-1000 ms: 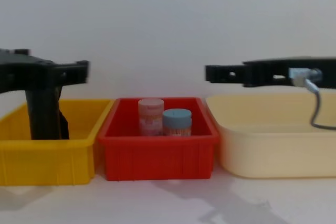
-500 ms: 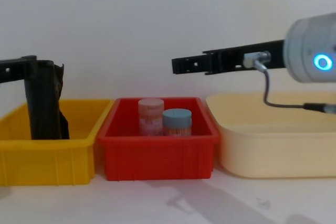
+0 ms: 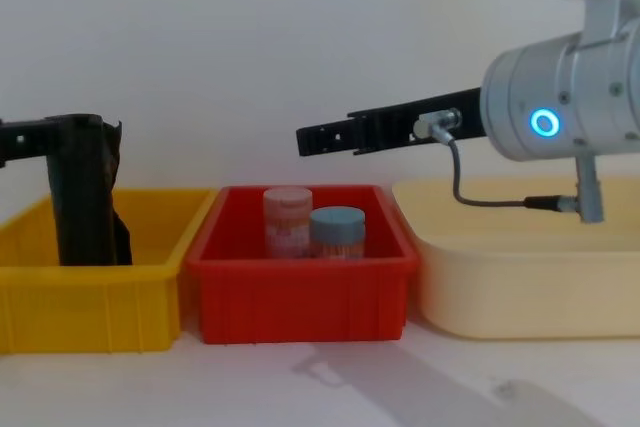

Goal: Pick up the garbage bag with the one hand and transfer it to the other hand.

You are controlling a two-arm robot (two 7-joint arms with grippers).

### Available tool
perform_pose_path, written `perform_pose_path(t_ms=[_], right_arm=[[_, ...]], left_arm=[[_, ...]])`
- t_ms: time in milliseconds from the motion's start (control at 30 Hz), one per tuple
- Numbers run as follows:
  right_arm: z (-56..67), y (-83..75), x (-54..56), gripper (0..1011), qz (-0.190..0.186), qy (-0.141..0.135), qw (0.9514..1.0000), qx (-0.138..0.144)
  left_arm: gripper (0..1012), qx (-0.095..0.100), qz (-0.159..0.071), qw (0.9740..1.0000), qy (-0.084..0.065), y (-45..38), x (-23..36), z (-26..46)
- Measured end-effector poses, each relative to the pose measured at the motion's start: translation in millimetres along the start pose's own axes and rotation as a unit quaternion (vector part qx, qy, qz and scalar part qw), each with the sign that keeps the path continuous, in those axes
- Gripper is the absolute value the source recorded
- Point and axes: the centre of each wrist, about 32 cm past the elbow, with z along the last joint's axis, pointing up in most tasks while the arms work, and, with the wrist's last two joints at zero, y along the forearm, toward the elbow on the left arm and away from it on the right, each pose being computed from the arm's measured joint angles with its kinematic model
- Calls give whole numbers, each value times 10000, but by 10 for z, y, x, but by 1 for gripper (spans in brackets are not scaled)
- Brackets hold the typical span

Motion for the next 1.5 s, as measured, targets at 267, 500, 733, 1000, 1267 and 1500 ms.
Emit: perform_pose_path(t_ms=[267, 500, 733, 1000, 1267, 1500], right_arm=[[-13, 121, 50, 1002, 39, 10, 9999, -100], [-21, 184, 118, 1002, 78, 21, 9999, -134], [-25, 216, 181, 1001, 80, 37, 9999, -141], [-37, 252, 280, 1001, 4, 83, 9998, -158], [-66, 277, 360, 1001, -84, 80, 9997, -212], [-106, 299, 423, 1001, -147, 89, 9995, -266]], left_arm=[[1001, 33, -216, 9997, 58, -310, 115, -24], [1001, 48, -320, 9994, 123, -581, 185, -36], [1001, 100, -315, 9994, 134, -765, 208, -42], [1001, 196, -296, 9993, 126, -931, 229, -73], [1001, 307, -356, 9988, 138, -1105, 249, -130], [1001, 347, -409, 9984, 157, -1208, 259, -169]])
